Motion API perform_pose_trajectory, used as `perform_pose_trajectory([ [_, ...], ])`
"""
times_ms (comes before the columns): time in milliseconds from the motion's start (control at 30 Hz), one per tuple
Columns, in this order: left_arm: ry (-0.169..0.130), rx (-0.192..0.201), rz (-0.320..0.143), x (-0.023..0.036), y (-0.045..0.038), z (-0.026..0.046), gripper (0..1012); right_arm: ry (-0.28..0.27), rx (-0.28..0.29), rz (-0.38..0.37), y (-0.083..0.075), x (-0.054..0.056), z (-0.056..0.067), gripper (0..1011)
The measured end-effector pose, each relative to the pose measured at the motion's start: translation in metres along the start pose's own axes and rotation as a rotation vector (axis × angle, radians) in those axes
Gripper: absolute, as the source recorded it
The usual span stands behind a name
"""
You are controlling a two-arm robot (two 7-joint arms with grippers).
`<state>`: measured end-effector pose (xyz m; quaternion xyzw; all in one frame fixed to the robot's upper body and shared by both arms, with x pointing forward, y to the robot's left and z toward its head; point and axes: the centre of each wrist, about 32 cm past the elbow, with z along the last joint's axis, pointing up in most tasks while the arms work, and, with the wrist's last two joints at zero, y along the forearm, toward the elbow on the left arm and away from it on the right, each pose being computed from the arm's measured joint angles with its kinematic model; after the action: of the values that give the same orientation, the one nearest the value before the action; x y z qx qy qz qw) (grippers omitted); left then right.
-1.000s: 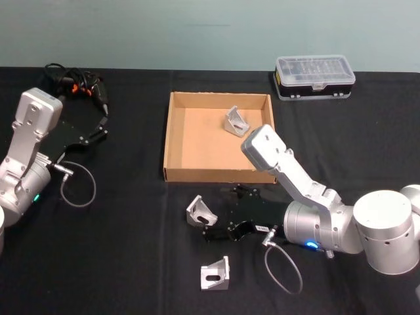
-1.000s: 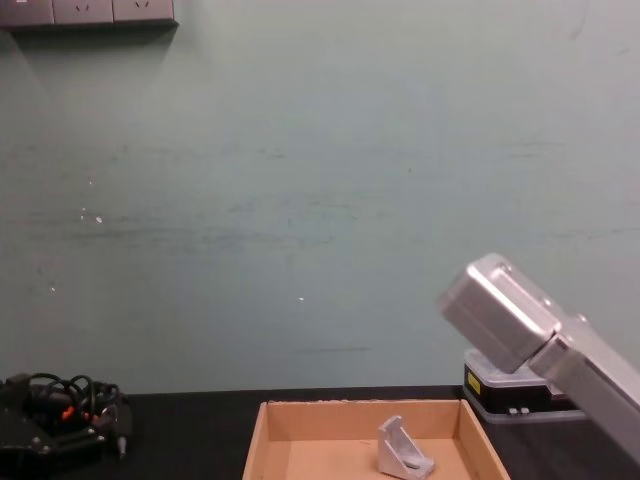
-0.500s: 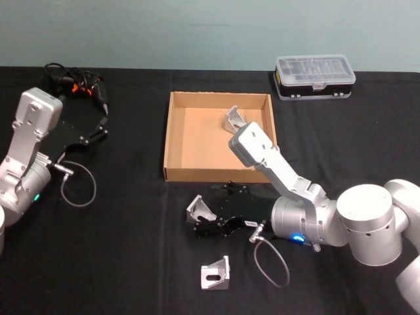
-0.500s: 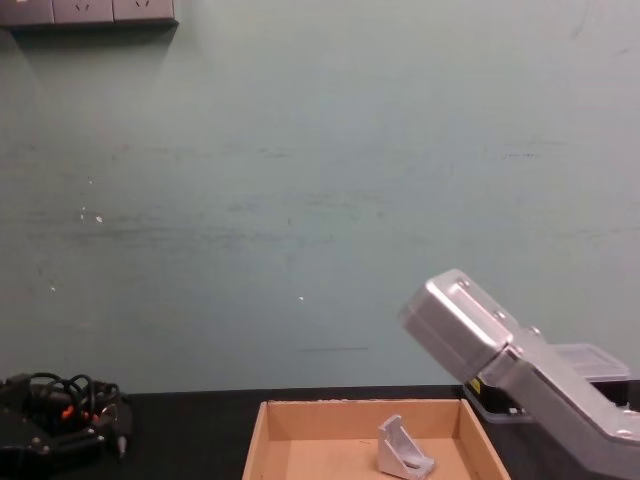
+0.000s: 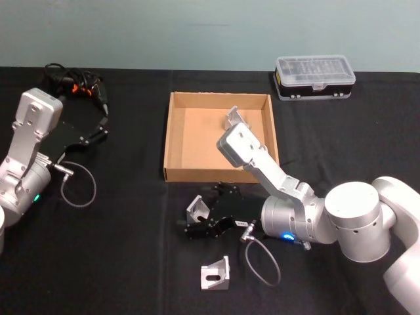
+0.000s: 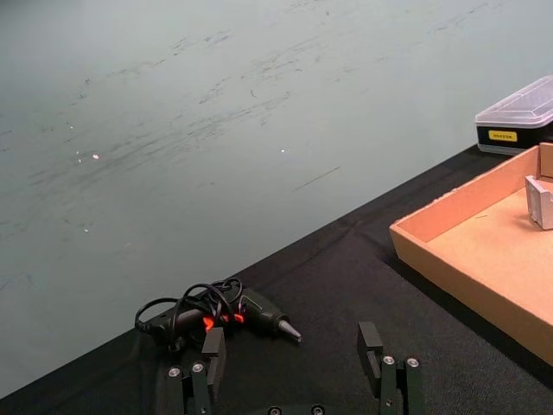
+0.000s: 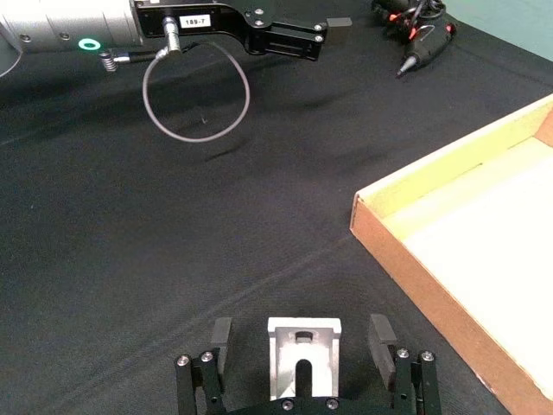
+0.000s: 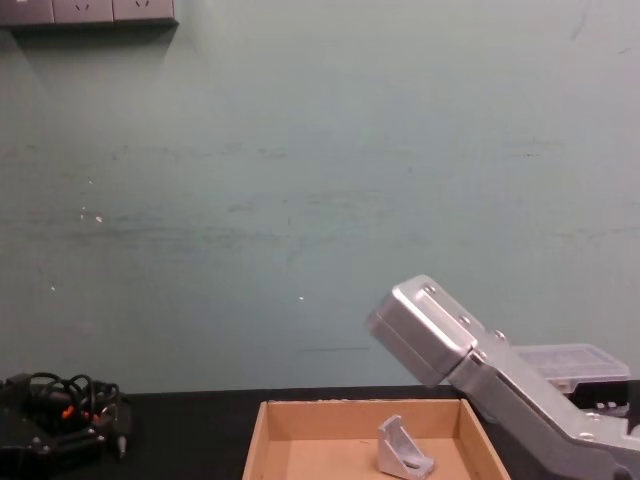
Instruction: Use one hand to pick up the angle iron from the table and place it into the box.
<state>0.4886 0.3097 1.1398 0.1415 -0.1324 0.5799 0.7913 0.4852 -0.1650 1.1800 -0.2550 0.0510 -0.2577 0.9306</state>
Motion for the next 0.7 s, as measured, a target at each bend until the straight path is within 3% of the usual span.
perform_pose_trajectory([
  [200,0.0,0.0,0.0,0.0,0.0,0.0,1000,0.001,-0.008,0.007,0.0024,0.0002,0.0011,997],
  [300,0.0,0.0,0.0,0.0,0.0,0.0,1000,0.0,-0.013,0.01,0.0033,0.0006,0.0014,947],
  [700,0.0,0.0,0.0,0.0,0.0,0.0,1000,-0.003,-0.024,0.011,0.0042,0.0005,0.0014,606],
])
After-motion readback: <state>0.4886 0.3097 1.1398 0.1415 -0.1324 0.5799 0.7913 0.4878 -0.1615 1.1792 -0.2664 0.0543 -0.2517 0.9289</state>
